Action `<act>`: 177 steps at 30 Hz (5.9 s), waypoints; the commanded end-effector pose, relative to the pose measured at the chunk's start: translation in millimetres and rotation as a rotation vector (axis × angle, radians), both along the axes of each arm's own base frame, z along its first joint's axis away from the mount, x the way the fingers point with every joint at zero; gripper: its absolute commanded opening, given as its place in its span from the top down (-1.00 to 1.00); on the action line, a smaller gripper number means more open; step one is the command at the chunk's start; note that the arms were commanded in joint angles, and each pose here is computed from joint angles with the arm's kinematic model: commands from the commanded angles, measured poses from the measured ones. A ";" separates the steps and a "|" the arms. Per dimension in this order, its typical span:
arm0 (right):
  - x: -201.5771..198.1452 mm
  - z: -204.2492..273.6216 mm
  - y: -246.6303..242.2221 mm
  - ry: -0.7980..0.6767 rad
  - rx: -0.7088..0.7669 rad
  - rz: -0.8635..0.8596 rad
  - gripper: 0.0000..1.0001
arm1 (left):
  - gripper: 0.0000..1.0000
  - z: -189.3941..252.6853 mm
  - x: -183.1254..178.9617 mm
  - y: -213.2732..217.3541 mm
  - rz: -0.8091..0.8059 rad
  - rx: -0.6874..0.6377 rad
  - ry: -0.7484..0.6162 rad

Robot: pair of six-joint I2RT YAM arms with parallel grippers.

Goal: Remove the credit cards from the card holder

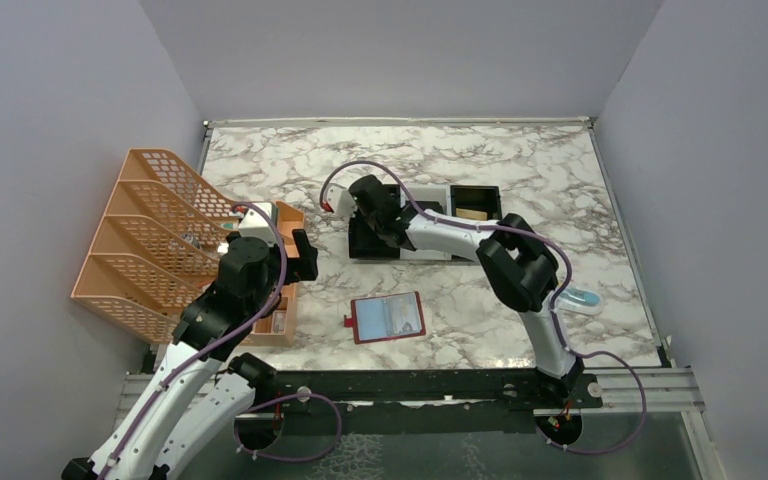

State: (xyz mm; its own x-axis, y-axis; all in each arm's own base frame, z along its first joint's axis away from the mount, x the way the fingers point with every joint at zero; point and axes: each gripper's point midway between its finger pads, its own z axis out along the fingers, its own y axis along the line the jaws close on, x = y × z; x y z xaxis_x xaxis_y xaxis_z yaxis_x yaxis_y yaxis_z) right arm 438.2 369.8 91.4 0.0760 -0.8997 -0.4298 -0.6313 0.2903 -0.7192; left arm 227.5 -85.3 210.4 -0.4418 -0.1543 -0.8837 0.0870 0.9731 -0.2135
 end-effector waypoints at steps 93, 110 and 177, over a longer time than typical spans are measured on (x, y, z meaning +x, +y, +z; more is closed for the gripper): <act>-152.1 63.0 -74.7 0.548 1.065 -0.425 -0.01 | -0.98 -18.4 -6.9 -55.1 -0.239 -0.133 0.103; -267.0 -7.1 -90.3 1.082 1.216 -0.530 0.19 | -0.91 -68.6 -41.5 -170.4 -0.447 -0.464 0.402; -269.6 -72.6 -83.5 1.190 0.986 -0.686 0.53 | 0.38 -184.1 -62.3 -184.8 -0.286 -0.463 0.630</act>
State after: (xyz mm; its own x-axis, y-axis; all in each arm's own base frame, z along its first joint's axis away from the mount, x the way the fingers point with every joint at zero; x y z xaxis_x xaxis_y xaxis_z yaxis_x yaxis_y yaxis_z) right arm 173.6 294.1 30.5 -0.9361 0.0070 -0.3516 -0.2417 0.7135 0.6576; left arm 164.4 -271.9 28.5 -0.9186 -0.2108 -0.3342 0.0710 0.7439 -0.6645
